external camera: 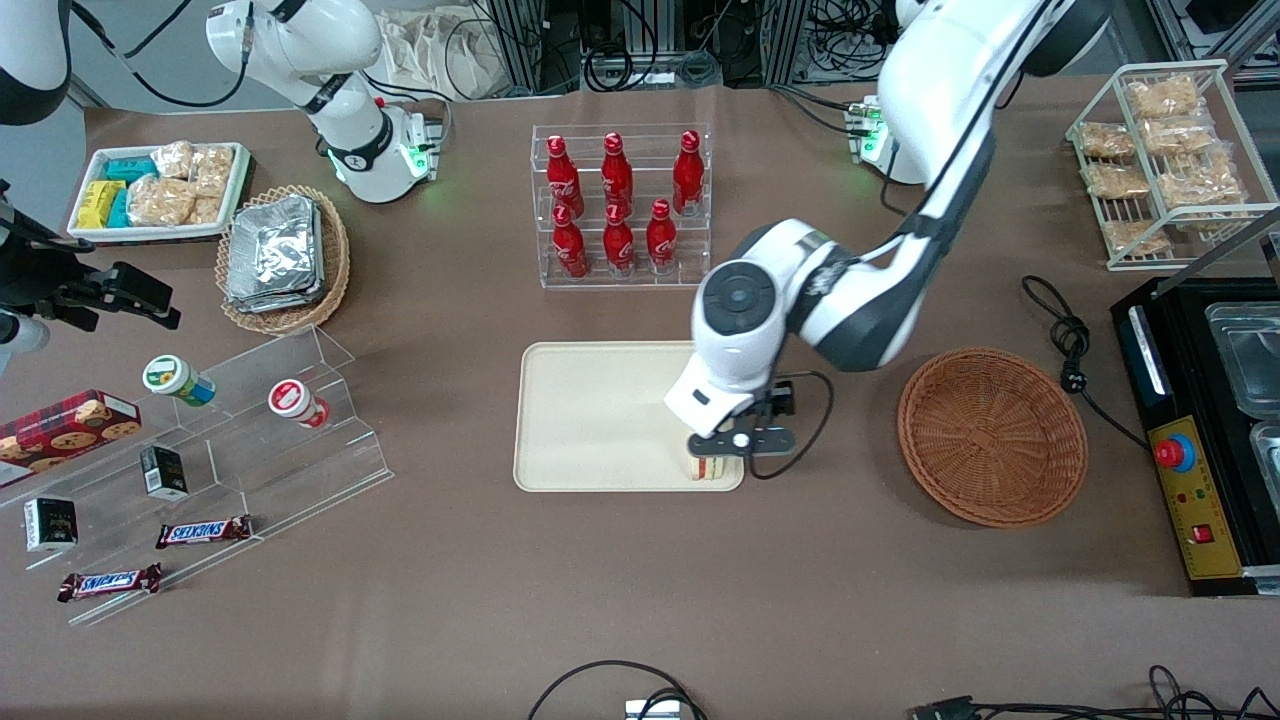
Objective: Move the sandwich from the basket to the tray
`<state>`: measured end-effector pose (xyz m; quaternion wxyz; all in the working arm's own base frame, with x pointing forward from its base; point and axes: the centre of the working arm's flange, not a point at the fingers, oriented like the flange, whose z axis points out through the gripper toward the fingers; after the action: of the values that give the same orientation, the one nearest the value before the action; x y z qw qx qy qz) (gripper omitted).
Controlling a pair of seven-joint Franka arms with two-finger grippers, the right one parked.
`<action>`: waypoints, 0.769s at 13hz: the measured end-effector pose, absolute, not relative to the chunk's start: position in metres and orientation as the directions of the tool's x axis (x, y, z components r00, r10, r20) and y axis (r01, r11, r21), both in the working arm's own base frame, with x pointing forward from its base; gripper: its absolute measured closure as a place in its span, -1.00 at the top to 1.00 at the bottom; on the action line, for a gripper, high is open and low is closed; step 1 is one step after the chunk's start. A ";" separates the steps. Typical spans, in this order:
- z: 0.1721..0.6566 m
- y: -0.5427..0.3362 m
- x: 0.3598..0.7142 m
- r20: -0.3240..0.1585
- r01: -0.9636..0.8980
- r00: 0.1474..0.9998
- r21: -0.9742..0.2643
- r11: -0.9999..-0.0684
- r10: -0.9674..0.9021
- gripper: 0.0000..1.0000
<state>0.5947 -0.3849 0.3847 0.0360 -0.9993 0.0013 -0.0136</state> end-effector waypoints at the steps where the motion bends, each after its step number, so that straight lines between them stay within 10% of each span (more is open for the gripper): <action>1: 0.409 -0.358 0.601 0.032 0.013 0.999 -0.075 -0.997 0.010 1.00; 7: 0.547 -0.194 0.598 0.106 0.095 0.991 -0.113 -0.989 0.083 1.00; 10: 0.582 -0.124 0.575 0.065 0.125 0.990 -0.062 -0.990 0.121 1.00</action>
<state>0.5752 -0.1239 0.5823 0.0331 -0.9971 -0.0618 -0.0307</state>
